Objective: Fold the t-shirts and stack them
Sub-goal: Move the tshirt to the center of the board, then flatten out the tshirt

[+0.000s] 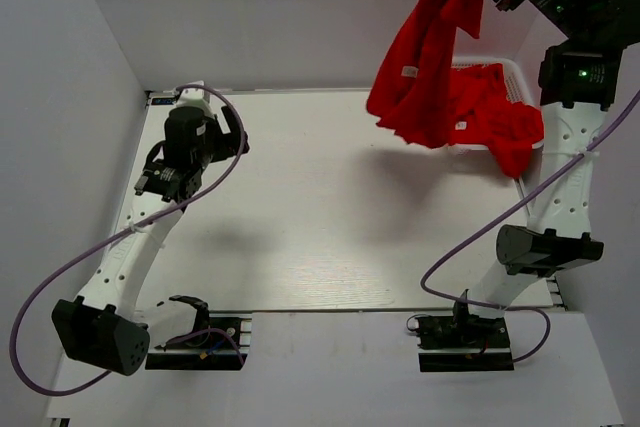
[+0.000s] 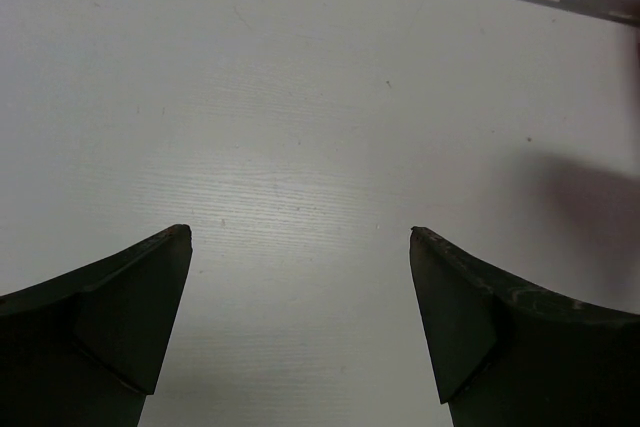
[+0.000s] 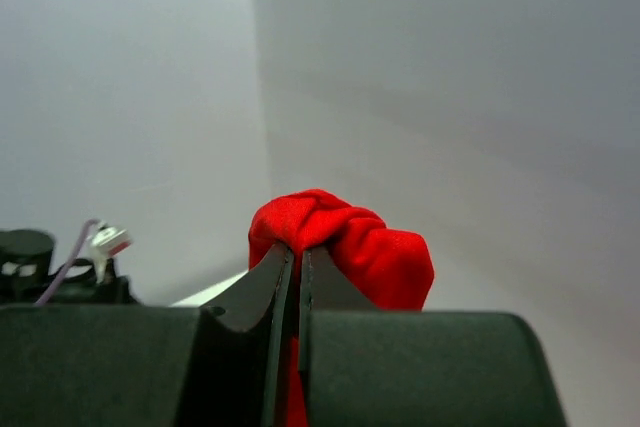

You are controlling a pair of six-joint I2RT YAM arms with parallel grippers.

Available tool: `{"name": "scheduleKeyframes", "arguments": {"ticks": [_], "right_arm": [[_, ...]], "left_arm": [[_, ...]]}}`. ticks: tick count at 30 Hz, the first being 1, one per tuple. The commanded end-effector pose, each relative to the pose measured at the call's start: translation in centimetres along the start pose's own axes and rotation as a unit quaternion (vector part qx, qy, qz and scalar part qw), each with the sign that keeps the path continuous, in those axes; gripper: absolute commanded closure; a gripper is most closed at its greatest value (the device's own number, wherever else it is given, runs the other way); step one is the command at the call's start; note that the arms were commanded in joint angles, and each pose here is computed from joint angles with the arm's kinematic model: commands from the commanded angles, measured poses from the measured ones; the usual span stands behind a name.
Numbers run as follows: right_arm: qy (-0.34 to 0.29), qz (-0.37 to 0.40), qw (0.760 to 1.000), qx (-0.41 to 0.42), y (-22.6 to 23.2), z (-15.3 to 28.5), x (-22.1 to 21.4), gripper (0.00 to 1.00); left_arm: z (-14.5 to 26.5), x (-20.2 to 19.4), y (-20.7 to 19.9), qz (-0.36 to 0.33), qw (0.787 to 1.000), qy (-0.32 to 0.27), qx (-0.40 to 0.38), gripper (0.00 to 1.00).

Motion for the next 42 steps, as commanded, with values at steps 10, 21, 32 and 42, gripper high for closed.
{"name": "scheduleKeyframes", "arguments": {"ticks": [10,21,32,42], "right_arm": [[0.01,-0.005,0.989,0.146,6.7,-4.5,-3.4,1.0],[0.315,-0.134,0.939,-0.013,8.6,0.4,-34.8,1.0],[0.47,-0.164,0.86,-0.109,9.8,4.9,-45.5,0.1],[0.376,-0.08,0.89,-0.245,9.2,6.5,-36.3,0.1]], "left_arm": [[4.7,4.7,-0.7,0.007,0.998,-0.067,-0.022,0.0],[4.2,-1.7,1.0,0.029,0.998,0.046,0.011,0.0],[2.0,-8.7,1.2,0.036,0.978,0.201,-0.034,0.0],[2.8,-9.9,1.5,0.036,0.974,0.224,-0.027,0.0]]}}
Point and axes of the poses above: each gripper's point midway between its finger pads, its own z axis back along the fingers, its own y axis along the line the jaws close on, x = y × z, the point moved 9 cm from there along z, back along the fingers
